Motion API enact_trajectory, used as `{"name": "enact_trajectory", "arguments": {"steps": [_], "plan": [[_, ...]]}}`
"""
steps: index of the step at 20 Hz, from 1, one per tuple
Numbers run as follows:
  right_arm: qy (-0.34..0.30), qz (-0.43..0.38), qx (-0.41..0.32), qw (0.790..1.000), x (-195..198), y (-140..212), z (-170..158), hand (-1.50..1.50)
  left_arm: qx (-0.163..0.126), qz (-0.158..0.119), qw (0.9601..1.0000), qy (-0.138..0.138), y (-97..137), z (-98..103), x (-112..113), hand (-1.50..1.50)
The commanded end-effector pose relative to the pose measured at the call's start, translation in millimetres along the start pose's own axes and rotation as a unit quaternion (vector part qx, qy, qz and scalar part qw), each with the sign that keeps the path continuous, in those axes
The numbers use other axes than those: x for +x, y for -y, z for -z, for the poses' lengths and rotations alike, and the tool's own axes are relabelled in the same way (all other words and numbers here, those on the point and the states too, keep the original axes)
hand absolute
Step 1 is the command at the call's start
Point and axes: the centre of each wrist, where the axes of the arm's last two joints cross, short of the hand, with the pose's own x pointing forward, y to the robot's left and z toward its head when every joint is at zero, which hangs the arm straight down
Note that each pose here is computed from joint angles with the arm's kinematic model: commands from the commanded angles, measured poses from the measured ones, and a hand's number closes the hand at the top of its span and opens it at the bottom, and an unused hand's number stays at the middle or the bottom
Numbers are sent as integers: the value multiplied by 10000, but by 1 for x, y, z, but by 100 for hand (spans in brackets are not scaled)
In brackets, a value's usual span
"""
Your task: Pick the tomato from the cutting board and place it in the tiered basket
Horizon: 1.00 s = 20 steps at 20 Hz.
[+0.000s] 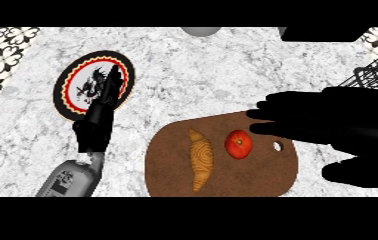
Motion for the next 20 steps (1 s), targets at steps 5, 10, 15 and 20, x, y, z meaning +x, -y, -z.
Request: {"name": "enact_trajectory", "arguments": {"steps": [5, 10, 15, 20], "plan": [[260, -486, 495, 9973, -15, -10, 9, -150, 3, -23, 10000, -35, -6, -14, -13, 0], [721, -952, 483, 9917, -10, -40, 26, -150, 80, 0, 10000, -47, -3, -3, -11, 0], [666, -1213, 188, 9902, -50, -39, 29, -150, -26, 26, 10000, -24, -9, 5, -1, 0], [235, -1079, 36, 9939, -58, -65, 43, -150, 66, 33, 10000, -28, -12, -7, -13, 0]]}}
